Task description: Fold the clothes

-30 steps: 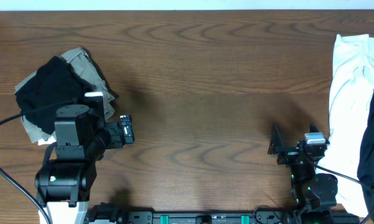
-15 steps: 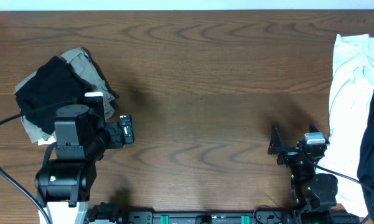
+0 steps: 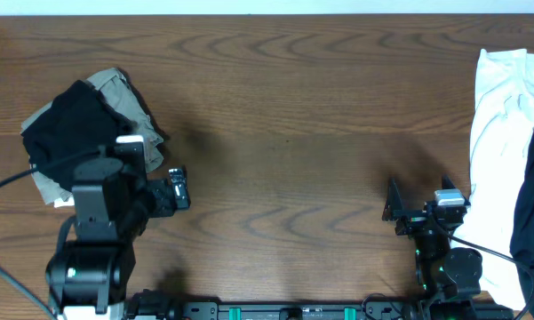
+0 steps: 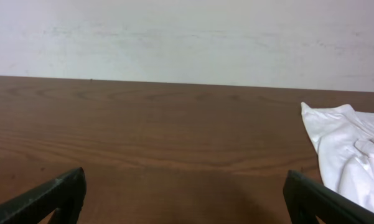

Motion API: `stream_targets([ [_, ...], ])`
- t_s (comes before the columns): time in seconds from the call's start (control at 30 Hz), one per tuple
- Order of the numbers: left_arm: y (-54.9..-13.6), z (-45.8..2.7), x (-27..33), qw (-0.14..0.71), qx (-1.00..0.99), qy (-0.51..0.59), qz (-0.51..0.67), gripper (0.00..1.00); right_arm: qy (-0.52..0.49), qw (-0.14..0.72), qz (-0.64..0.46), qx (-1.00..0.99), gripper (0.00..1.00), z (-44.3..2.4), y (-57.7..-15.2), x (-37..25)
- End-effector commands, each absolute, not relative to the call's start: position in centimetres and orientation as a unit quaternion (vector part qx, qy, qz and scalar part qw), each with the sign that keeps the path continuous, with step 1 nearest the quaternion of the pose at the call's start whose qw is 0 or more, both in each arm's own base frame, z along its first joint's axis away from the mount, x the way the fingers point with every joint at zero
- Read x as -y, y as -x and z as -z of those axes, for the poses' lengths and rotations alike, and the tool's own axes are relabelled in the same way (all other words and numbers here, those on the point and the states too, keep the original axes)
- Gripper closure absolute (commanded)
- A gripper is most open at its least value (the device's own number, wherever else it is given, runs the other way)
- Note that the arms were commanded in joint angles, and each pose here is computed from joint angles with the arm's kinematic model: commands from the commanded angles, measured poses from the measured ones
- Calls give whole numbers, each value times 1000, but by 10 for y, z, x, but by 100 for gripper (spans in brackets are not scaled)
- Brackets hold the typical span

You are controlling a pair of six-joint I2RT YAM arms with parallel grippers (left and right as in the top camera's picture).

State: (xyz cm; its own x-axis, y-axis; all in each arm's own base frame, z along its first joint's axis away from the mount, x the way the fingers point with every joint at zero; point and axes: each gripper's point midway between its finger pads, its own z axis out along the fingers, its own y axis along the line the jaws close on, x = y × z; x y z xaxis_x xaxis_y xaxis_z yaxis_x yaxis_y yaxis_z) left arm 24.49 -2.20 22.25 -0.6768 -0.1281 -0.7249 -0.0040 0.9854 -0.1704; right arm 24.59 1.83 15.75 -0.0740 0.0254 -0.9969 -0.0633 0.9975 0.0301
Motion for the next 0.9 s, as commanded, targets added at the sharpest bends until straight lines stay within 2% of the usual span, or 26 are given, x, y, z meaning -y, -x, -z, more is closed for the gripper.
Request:
stream_targets([
  [0.0,-236,-227,20,420,-904,33,70,2,19,681,-26,-732,1,-157,-246,-17],
  [0.2,-217,-198,11,437,-897,40,48,2,19,681,-26,-732,1,-157,-246,-17],
  [0.43,-221,-144,16,481,-874,29,57,2,19,681,-26,-732,1,-157,-246,-17],
  [0.87,-239,-139,24,620,-782,10,72,2,19,681,-26,-732,1,-157,-246,-17],
])
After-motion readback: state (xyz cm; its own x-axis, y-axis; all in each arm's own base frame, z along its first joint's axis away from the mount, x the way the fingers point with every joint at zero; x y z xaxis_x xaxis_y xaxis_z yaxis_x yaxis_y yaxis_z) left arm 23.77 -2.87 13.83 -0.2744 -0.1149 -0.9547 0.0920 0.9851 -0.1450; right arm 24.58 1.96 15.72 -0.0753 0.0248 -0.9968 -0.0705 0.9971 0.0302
